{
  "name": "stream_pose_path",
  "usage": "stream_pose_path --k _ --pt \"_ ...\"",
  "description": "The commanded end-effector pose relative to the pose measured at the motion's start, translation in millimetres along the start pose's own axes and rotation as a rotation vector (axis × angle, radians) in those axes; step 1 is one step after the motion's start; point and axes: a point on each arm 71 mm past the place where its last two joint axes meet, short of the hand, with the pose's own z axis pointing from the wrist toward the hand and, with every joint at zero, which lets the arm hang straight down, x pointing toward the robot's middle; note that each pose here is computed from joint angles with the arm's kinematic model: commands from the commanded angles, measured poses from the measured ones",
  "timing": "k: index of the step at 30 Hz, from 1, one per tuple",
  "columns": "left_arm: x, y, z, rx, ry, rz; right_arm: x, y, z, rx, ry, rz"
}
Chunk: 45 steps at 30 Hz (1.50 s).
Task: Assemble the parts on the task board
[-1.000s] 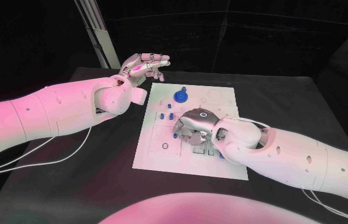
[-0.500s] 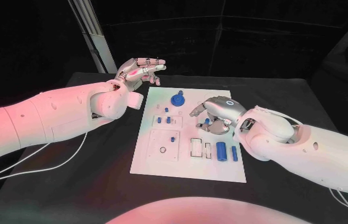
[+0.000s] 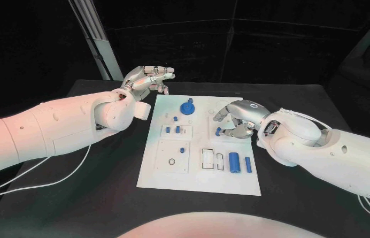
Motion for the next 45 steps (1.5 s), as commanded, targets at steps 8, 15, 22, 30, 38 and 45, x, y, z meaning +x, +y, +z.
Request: stream_pose_path --k 8,15,22,30,38,45 --pt "2.1 0.1 0.6 0.001 0.016 -0.011 7.4 0.6 7.6 0.016 0.089 -0.022" --pt "1.9 0.2 0.5 0.001 0.016 -0.011 12.0 2.0 11.8 0.011 0.131 -0.033" --pt "1.6 0.2 0.4 0.001 0.016 -0.011 12.9 1.0 12.8 0.017 0.138 -0.060" --pt "1.3 0.3 0.2 -0.001 0.015 -0.011 12.9 -0.6 13.7 0.020 0.131 -0.064" --pt "1.5 0.3 0.1 -0.002 0.016 -0.011 12.6 1.3 15.1 0.012 0.121 -0.059" --pt "1.0 0.2 -0.2 -0.002 0.015 -0.010 10.9 1.2 15.4 0.017 0.097 -0.056"
